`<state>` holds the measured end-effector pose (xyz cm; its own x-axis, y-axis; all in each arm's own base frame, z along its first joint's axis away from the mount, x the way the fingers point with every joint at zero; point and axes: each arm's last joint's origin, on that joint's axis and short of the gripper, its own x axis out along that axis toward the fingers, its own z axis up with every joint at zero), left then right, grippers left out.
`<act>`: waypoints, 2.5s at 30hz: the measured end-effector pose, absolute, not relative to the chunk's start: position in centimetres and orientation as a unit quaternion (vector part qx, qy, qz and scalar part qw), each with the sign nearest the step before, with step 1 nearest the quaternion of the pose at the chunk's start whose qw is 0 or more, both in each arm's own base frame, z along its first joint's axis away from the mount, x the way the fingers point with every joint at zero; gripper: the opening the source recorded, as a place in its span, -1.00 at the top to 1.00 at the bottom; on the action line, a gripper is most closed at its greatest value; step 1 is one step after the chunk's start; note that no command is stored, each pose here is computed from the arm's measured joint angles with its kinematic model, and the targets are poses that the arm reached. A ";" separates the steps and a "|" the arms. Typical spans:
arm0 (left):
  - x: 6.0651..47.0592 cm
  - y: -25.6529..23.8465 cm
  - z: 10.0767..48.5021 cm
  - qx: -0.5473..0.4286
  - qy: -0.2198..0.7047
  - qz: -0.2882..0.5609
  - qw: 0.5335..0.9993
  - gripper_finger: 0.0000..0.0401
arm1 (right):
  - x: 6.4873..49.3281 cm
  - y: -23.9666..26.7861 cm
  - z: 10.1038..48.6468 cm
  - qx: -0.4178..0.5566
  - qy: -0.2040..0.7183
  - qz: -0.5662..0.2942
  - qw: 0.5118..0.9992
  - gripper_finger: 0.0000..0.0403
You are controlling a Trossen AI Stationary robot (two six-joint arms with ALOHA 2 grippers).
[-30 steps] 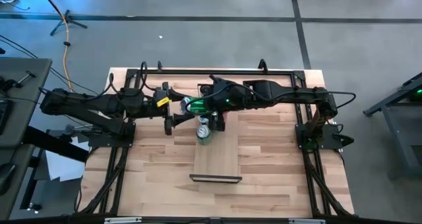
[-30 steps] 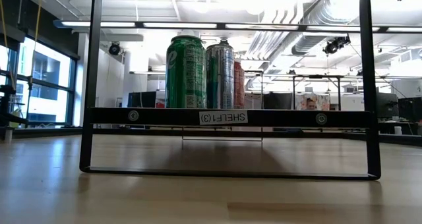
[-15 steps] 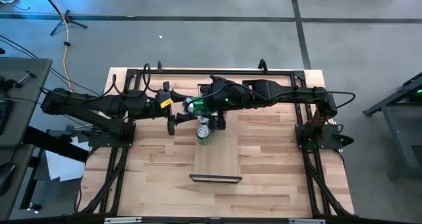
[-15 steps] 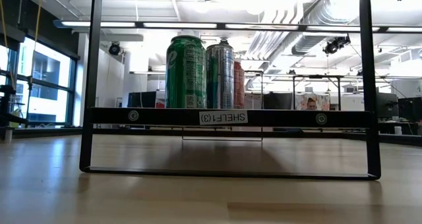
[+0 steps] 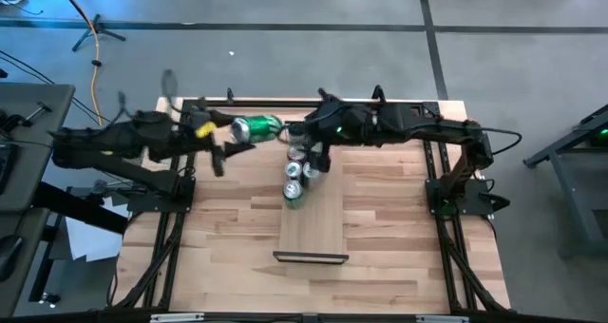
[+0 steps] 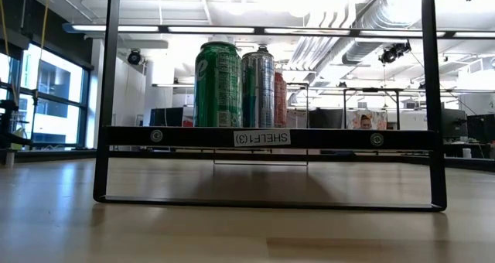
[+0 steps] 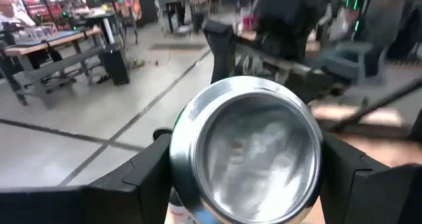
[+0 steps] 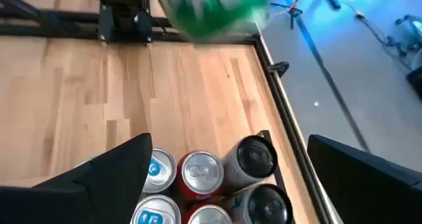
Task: Place canned beverage on shelf
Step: Put the green soda can, aligned with the other green soda can on the shelf
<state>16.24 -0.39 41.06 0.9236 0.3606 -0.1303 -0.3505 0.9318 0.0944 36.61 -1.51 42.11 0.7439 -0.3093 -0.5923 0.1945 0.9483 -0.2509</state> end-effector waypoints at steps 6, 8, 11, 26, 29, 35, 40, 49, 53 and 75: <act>12.8 0.0 40.6 -0.037 0.028 0.190 0.981 -0.16 | 34.3 -4.0 43.3 -0.014 0.330 -0.115 0.937 -0.95; 12.1 0.1 40.2 -0.060 0.004 0.188 0.980 -0.16 | 34.0 -4.7 43.1 0.011 0.325 -0.101 0.940 -0.95; 11.5 0.1 39.7 -0.093 -0.049 0.178 0.978 -0.16 | 33.9 -5.3 42.2 0.039 0.303 -0.083 0.948 -0.95; 14.6 -0.5 36.2 -0.177 -0.262 0.091 0.944 -0.16 | 35.6 -3.8 38.3 0.229 -0.075 0.025 0.970 -0.95; 15.5 -0.7 35.9 -0.189 -0.252 0.081 0.946 -0.16 | 35.9 -3.8 38.7 0.230 -0.093 0.027 0.968 -0.95; 16.7 -0.8 35.9 -0.201 -0.274 0.065 0.938 -0.16 | 36.0 -3.9 39.2 0.227 -0.102 0.028 0.968 -0.95; 17.7 -0.9 35.3 -0.205 -0.259 0.066 0.942 -0.16 | 36.1 -3.7 39.0 0.253 -0.101 0.034 0.962 -0.96; 19.1 -0.6 34.6 -0.222 -0.250 0.072 0.940 -0.16 | 36.2 -3.0 39.1 0.280 -0.102 0.045 0.954 -0.96; 19.4 -0.3 34.6 -0.226 -0.264 0.075 0.934 -0.16 | 36.2 -2.8 39.1 0.272 -0.103 0.045 0.956 -0.96; 20.2 -0.2 34.4 -0.225 -0.268 0.060 0.935 -0.16 | 36.2 -2.8 39.1 0.300 -0.100 0.048 0.948 -0.38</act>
<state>20.22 -0.17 34.36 0.8493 0.2322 0.4741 0.0092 0.8914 -0.4531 36.22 -2.75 39.10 0.9756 0.0309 0.2175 -0.1503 0.8158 0.5585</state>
